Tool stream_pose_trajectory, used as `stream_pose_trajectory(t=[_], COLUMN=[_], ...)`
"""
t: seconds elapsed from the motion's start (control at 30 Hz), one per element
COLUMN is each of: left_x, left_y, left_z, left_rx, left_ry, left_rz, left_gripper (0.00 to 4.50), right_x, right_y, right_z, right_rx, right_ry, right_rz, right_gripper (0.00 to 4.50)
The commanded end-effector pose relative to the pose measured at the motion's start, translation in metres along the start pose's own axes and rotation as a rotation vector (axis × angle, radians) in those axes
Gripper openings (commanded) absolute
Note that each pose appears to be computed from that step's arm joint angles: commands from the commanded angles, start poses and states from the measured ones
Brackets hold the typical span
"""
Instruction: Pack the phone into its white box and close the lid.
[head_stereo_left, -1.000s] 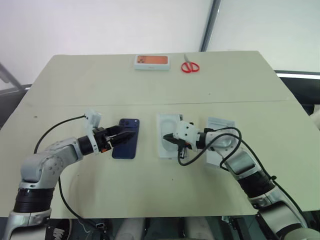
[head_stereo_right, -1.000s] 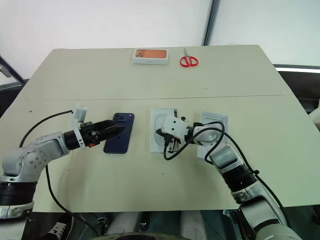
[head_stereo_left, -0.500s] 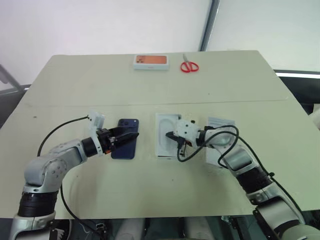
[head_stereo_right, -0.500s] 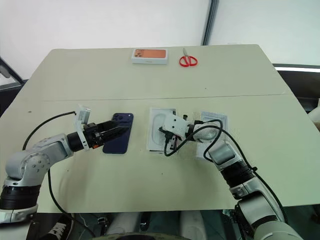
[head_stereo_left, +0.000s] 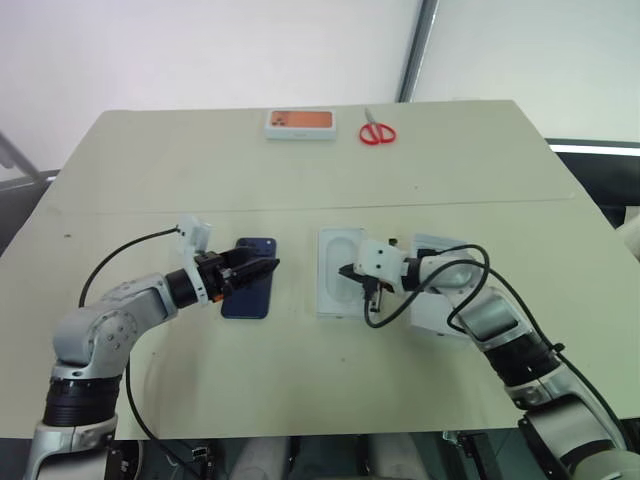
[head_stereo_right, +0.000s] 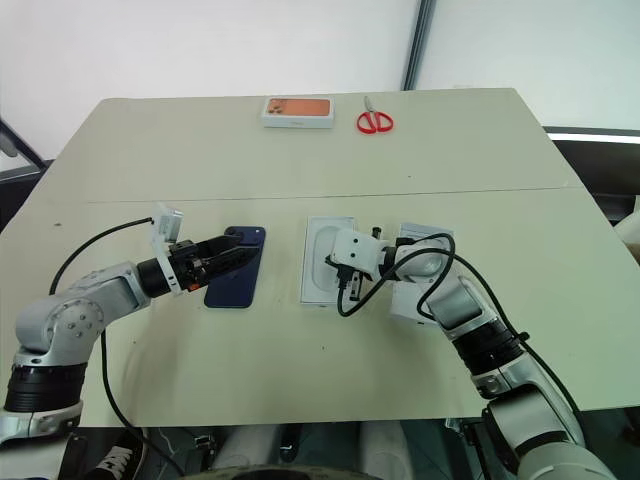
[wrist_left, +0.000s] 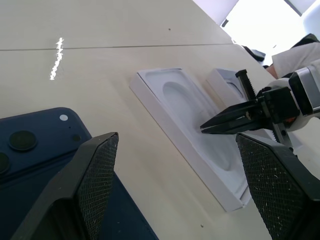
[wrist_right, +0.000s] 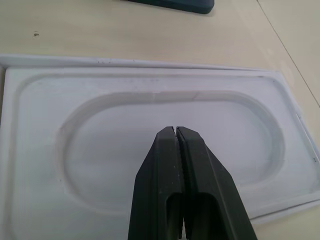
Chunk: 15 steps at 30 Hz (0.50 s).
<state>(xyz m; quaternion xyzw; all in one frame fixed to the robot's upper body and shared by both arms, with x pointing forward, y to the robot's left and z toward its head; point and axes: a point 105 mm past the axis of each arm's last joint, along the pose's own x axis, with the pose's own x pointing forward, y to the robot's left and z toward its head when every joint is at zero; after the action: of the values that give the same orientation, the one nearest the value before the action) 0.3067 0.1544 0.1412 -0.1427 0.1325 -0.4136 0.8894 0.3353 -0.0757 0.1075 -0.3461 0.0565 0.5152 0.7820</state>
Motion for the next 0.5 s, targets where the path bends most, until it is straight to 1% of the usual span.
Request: stream_pose_trajectory(t=[0.03, 0.1, 0.2, 0.33, 0.5], left_x=[0.000, 0.000, 0.001, 0.002, 0.000], left_y=[-0.001, -0.002, -0.003, -0.006, -0.004], left_z=[0.008, 0.008, 0.006, 0.005, 0.004], left_rx=[0.016, 0.010, -0.001, 0.003, 0.002], left_ry=[-0.026, -0.028, -0.025, -0.021, -0.015], left_rz=[-0.006, -0.007, -0.011, -0.015, -0.008], left_gripper=[4.00, 4.00, 4.00, 4.00, 4.00], right_x=[-0.005, -0.004, 0.000, 0.005, 0.007], right_y=[-0.015, -0.019, -0.021, -0.008, 0.011], right_z=[0.028, 0.030, 0.022, 0.009, 0.006], right_rx=[-0.043, -0.032, -0.039, -0.058, -0.064], right_ry=[-0.082, -0.098, -0.071, -0.027, -0.021], right_rz=[-0.045, -0.068, -0.085, -0.036, 0.040], right_gripper=[0.09, 0.09, 0.09, 0.09, 0.09])
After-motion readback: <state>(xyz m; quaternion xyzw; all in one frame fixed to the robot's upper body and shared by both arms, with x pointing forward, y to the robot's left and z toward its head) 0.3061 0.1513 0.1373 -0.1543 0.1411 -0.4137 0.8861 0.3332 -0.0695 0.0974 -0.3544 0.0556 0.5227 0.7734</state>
